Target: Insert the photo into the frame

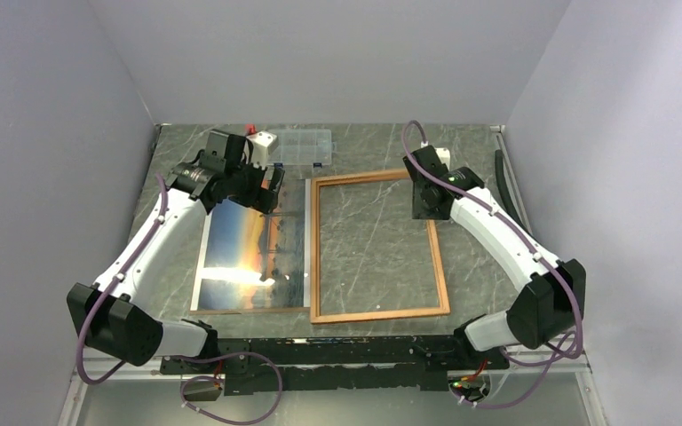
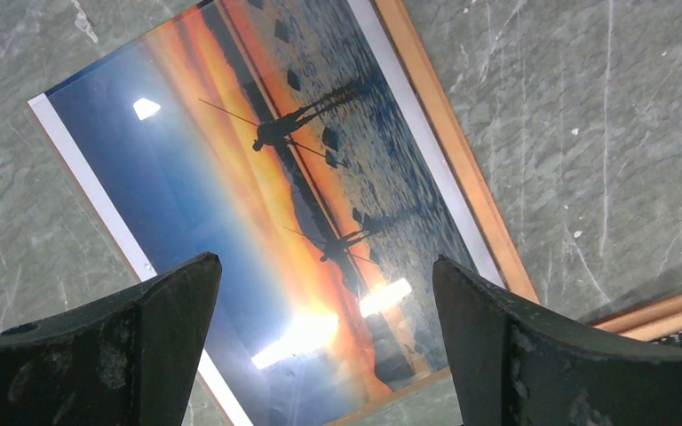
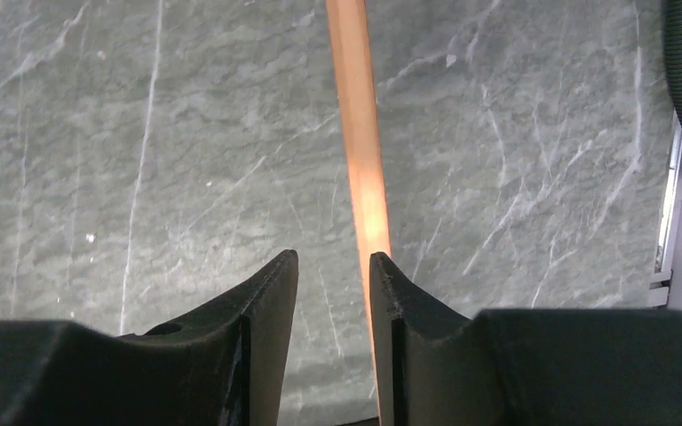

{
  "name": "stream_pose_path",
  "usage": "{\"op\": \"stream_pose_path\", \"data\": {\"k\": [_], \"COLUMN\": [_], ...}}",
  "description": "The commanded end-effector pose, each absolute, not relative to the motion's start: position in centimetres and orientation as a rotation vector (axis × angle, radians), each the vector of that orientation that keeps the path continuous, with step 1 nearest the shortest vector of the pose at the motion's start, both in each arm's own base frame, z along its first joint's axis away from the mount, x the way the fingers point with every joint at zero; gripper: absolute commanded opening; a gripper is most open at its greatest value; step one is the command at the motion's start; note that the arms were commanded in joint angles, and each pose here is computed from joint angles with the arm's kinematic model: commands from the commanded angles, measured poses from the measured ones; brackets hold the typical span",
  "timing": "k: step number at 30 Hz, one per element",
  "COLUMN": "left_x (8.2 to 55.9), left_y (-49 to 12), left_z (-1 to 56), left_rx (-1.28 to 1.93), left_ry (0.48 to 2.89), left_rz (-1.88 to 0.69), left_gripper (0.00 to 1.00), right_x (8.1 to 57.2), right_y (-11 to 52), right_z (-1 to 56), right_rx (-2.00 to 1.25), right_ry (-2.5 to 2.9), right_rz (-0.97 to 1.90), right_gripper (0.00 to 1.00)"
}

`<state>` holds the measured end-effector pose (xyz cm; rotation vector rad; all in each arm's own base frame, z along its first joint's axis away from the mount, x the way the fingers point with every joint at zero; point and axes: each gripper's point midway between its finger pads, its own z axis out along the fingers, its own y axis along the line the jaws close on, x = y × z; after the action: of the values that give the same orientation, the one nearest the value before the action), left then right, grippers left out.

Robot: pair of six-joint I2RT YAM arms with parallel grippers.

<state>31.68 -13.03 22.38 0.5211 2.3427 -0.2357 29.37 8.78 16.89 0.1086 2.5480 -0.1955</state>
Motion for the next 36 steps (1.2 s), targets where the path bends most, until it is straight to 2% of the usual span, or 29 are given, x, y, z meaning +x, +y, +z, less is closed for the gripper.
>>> {"op": "stream_pose_path", "data": {"k": [1,7,11,13,15,16,19,24,29,36], "left_x": [31.8,32.2,32.0,31.9,31.7,31.6,31.6,31.8,31.7,31.2], "left_y": [-12.1,-11.0,-11.1,-10.8,-10.3,-9.9,-8.5,-6.6,-5.9,-5.5], "left_z": [22.6,21.8,22.2,22.3,22.2,22.2,21.8,21.4,21.3,21.3], "left_rx": [0.549,0.534,0.535,0.529,0.507,0.495,0.468,0.432,0.416,0.441], "left_ry": [2.323,2.363,2.343,2.35,2.367,2.374,2.39,2.406,2.405,2.41], "left_rz": [-0.189,-0.14,-0.163,-0.165,-0.182,-0.198,-0.205,-0.197,-0.194,-0.21], "left_gripper": [0.95,0.95,0.95,0.95,0.95,0.95,0.95,0.95,0.95,0.95], "right_x": [31.5,32.9,33.5,33.7,33.6,33.5,33.2,33.4,35.4,37.3], "right_y": [7.6,6.5,8.2,10.1,11.3,11.4,10.1,8.0,6.6,2.9], "right_z": [16.2,14.3,13.5,13.4,13.1,12.6,10.8,8.7,7.3,4.8], "right_rx": [0.155,0.22,0.235,0.233,0.254,0.271,0.342,0.422,0.446,0.475], "right_ry": [2.487,2.501,2.524,2.514,2.512,2.518,2.543,2.556,2.552,2.563], "right_rz": [-0.248,-0.237,-0.138,-0.058,-0.037,-0.043,-0.124,-0.194,-0.312,-0.439], "right_gripper": [0.38,0.3,0.31,0.37,0.54,0.59,0.67,0.65,0.56,0.52]}}
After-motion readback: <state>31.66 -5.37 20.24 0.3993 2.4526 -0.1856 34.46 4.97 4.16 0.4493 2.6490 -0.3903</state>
